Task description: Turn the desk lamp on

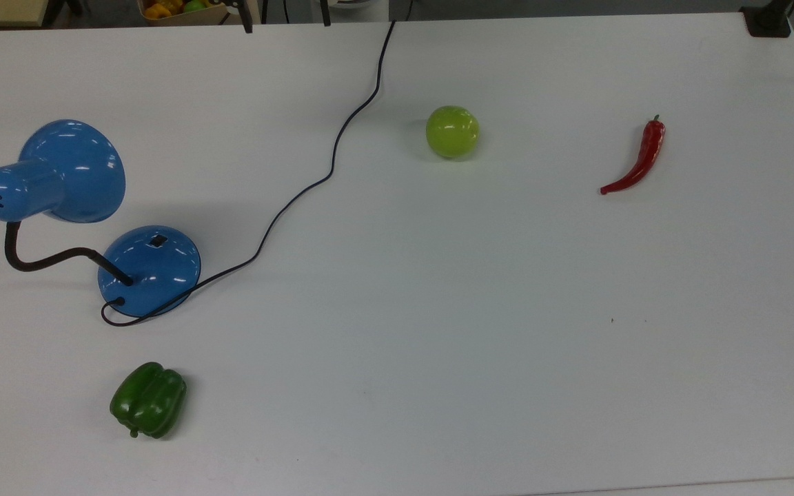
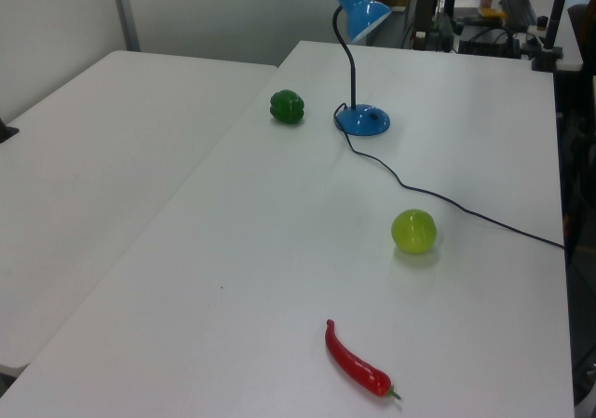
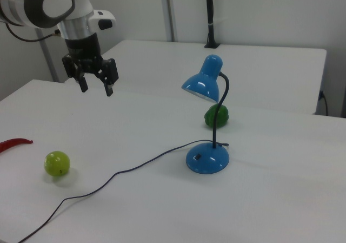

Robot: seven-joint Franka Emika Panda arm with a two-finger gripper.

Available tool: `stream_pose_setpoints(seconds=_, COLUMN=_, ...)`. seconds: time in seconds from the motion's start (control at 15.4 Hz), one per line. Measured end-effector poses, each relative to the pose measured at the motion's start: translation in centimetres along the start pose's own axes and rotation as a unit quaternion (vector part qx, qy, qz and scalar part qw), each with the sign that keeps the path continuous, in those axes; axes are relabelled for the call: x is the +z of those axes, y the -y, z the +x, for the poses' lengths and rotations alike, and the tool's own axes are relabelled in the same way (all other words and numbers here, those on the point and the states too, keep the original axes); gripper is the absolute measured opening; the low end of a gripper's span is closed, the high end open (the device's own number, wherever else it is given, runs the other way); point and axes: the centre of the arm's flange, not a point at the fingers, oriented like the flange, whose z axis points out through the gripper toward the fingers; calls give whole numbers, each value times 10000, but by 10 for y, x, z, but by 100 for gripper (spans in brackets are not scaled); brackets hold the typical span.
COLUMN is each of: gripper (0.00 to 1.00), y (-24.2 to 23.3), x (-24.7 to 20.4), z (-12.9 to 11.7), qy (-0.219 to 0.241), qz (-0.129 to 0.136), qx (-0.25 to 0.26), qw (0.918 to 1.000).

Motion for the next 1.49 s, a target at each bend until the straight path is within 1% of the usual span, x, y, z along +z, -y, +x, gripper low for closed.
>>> stream_pose_setpoints(seconds=0.06, gripper=82, y=0, x=0, z=1, qy=-31, qz=-5, qx=0, qw=10000)
stream_pose_setpoints(seconds=0.13, gripper=82, y=0, x=-1, z=2, qy=-66, qz=-11, qx=-3, qw=10000)
stream_pose_setpoints(seconds=0.19, gripper=75, y=0, x=-1, z=2, qy=-88, qz=-14, qx=-6, qw=10000)
stream_pose_setpoints(seconds=0.32, gripper=52, y=0, x=-1, z=3, qy=-99, qz=-16, qx=-9, qw=9999)
stream_pose_setpoints(seconds=0.39, gripper=43, y=0, x=-1, z=3, qy=-98, qz=-16, qx=-11, qw=9999)
stream_pose_setpoints(seconds=0.52, gripper=20, y=0, x=-1, z=3, qy=-98, qz=-16, qx=-16, qw=9999)
stream_pose_setpoints(seconds=0.58, gripper=15, y=0, x=-1, z=3, qy=-97, qz=-16, qx=-17, qw=10000)
stream_pose_setpoints(seconds=0.65, gripper=14, y=0, x=0, z=3, qy=-95, qz=-16, qx=-24, qw=10000)
stream_pose_setpoints(seconds=0.78, gripper=1, y=0, x=0, z=3, qy=-93, qz=-17, qx=-45, qw=9999)
stream_pose_setpoints(seconds=1.1, gripper=1, y=-1, x=4, z=7, qy=-135, qz=-26, qx=-58, qw=9999)
stream_pose_setpoints(seconds=1.49, gripper=1, y=-6, x=23, z=8, qy=50, qz=-6, qx=-11, qw=10000)
